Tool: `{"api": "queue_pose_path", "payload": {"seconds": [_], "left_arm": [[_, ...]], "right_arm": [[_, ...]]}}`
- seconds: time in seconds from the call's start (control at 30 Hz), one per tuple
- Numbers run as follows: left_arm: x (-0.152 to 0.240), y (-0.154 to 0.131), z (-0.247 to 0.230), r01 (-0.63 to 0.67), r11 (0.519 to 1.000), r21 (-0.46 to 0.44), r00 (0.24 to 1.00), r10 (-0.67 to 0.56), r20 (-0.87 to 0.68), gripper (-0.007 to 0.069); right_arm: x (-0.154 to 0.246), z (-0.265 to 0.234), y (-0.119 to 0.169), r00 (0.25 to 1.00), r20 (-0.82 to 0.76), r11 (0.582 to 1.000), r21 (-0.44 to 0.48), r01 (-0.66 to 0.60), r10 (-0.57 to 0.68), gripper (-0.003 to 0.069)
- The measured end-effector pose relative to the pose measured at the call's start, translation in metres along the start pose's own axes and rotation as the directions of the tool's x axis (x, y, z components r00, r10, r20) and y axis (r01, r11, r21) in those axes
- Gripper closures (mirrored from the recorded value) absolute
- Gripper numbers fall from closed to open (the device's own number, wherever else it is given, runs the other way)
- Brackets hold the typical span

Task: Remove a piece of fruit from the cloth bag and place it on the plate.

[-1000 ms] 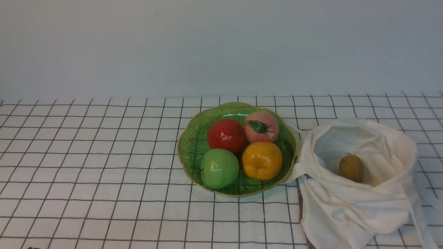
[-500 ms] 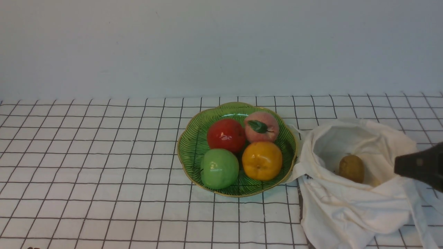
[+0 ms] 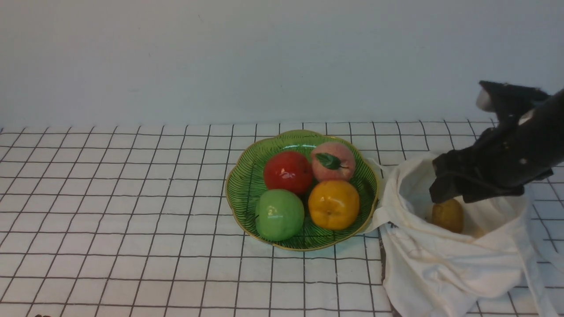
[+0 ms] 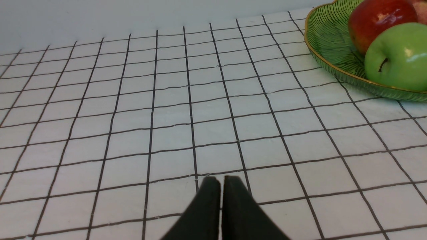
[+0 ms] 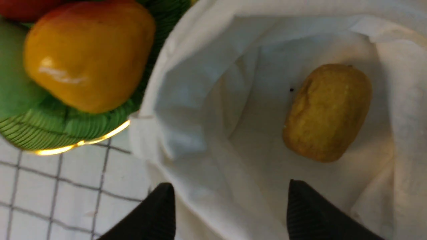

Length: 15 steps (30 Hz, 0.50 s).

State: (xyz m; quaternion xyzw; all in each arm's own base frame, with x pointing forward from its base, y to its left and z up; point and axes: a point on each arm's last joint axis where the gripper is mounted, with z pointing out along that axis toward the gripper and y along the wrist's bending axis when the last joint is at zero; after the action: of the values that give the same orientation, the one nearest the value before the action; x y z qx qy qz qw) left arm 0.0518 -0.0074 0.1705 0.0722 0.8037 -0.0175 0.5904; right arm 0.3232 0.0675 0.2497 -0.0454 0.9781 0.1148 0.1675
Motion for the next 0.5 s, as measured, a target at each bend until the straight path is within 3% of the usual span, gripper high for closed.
{"api": "queue_pose_path", "payload": {"seconds": [0.1,0.2,0.5], "left_arm": [[0.000,0.000,0.000,0.000,1.000,0.000,1.000,0.000,0.000,0.0633],[0.000,0.000,0.000,0.000,1.000,0.000,1.000,0.000,0.000,0.0633],[0.000,0.000,0.000,0.000,1.000,0.000,1.000,0.000,0.000,0.0633]], "right_arm": [[-0.011,0.025,-0.009,0.997,-0.016,0.993,0.095,-0.068,0.070,0.0162],[-0.015,0.045,-0.017,0.993,-0.020,0.983,0.146,-0.112,0.116,0.0138],[-0.011,0.087,-0.027,0.981,-0.086,0.970,0.189,-0.152,0.171,0.0132]]}}
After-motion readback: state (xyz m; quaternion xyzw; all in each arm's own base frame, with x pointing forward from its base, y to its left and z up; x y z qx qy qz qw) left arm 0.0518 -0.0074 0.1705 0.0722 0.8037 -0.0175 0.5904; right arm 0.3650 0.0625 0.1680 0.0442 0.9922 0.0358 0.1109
